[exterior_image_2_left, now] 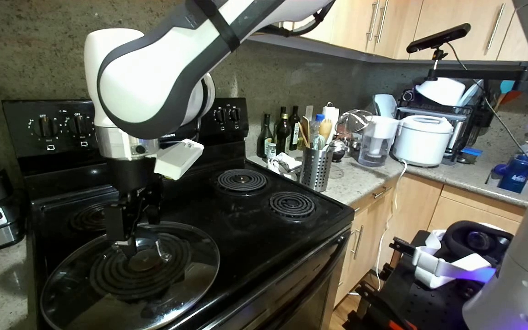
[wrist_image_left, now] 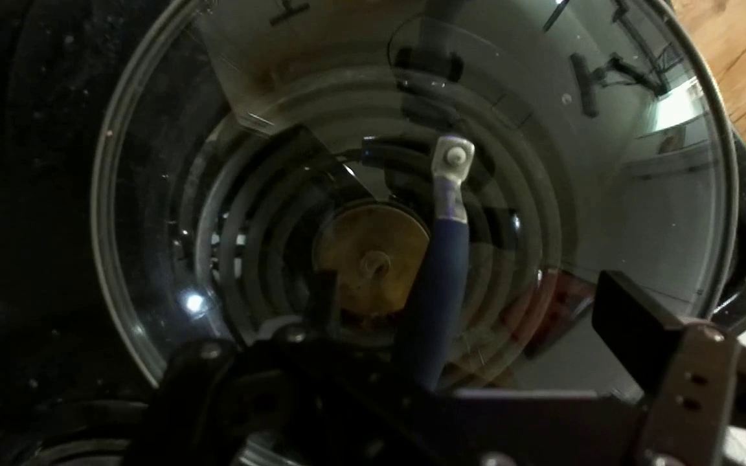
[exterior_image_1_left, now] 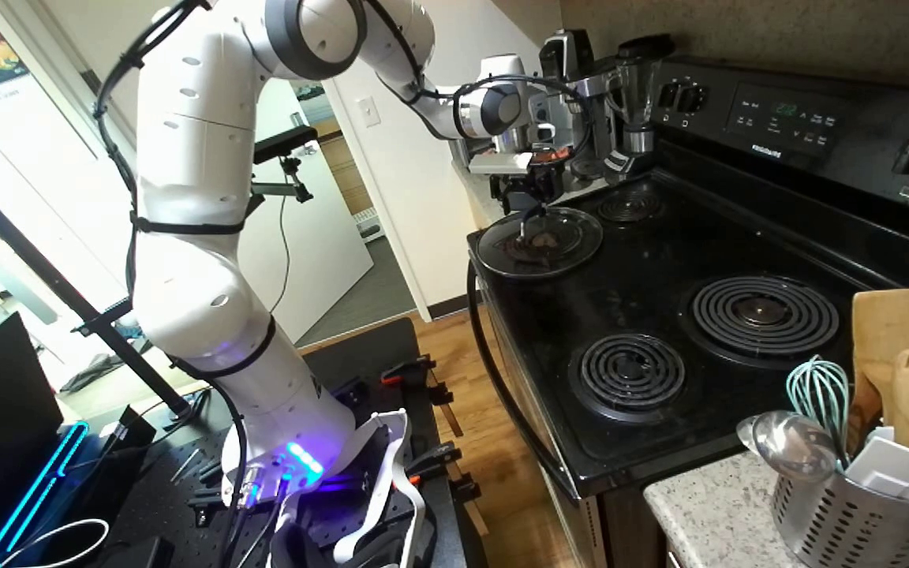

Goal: Move the lid from the front left plate of the stove to the back right one

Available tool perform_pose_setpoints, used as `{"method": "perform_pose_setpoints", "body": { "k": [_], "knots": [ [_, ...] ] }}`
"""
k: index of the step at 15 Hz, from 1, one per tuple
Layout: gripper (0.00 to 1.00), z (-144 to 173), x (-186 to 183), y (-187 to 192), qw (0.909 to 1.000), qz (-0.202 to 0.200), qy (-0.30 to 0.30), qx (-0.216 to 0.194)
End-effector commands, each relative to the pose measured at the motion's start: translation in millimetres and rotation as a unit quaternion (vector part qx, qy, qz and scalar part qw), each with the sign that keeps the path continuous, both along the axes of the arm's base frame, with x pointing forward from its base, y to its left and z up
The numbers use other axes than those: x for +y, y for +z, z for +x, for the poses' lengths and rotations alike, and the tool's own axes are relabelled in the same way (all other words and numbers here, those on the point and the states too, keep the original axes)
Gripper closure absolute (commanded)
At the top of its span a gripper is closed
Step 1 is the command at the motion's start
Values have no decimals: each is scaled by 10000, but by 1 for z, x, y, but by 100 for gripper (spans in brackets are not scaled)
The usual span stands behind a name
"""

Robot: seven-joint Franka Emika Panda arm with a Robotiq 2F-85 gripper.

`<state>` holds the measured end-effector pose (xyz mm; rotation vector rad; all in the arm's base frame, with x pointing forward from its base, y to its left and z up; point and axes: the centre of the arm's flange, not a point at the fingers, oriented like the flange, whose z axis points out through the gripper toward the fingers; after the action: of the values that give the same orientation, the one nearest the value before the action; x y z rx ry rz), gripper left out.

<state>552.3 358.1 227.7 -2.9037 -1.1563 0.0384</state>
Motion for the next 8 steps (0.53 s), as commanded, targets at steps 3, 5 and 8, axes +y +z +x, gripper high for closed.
{"method": "perform_pose_setpoints", "body": {
  "k": [3,5,8],
  "knots": [
    [0,19,28,1,9997,-182,127,-131],
    [0,22,31,3,9996,-143,130,-188],
    [0,26,29,5,9997,-40,16,-231]
  ]
}}
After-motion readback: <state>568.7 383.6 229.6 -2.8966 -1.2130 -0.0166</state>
